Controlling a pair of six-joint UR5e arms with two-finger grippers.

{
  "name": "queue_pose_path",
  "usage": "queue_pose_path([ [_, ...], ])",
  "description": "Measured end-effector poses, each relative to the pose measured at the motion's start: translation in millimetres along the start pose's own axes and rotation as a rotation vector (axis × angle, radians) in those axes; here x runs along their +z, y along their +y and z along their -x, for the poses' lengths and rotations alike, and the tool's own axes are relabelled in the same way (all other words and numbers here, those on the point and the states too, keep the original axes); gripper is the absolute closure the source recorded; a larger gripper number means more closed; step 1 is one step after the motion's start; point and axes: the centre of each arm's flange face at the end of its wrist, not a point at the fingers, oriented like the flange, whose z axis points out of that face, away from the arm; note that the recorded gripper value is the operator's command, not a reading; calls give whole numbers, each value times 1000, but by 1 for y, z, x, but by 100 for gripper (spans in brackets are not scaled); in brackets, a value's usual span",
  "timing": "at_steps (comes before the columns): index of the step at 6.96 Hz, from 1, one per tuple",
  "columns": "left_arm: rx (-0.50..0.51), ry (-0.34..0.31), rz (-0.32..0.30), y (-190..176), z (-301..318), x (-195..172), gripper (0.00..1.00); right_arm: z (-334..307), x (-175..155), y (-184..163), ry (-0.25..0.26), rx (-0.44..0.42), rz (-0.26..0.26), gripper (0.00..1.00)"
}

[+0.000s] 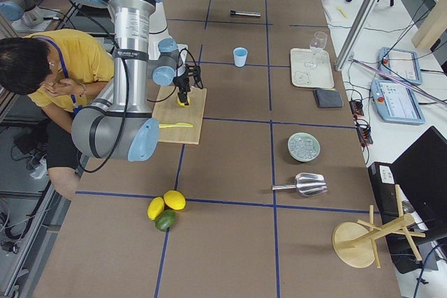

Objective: Squeeze lemon into cup
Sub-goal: 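Lower the right gripper, close on the lemon slice and lift it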

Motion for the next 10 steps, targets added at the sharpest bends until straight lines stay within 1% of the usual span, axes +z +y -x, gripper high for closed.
queue_pose_path([
  [3, 1, 0, -1, 0, 0, 0, 0, 3, 2, 9, -2, 13, 11, 8],
  [6, 0, 0, -1, 0, 0, -1, 0, 3, 3, 13, -1, 8, 16, 9],
  [7, 0, 0, -1, 0, 0, -1, 0, 3, 3, 14, 1, 7, 17, 11],
  [8, 2, 0, -2, 0, -1, -1, 0, 2, 4, 14, 3, 6, 17, 17],
  [9, 3, 0, -3, 0, -2, -2, 0, 1, 4, 14, 4, 6, 17, 25],
  [10, 5, -1, -5, -1, -2, -2, 0, 1, 5, 15, 5, 5, 18, 30],
])
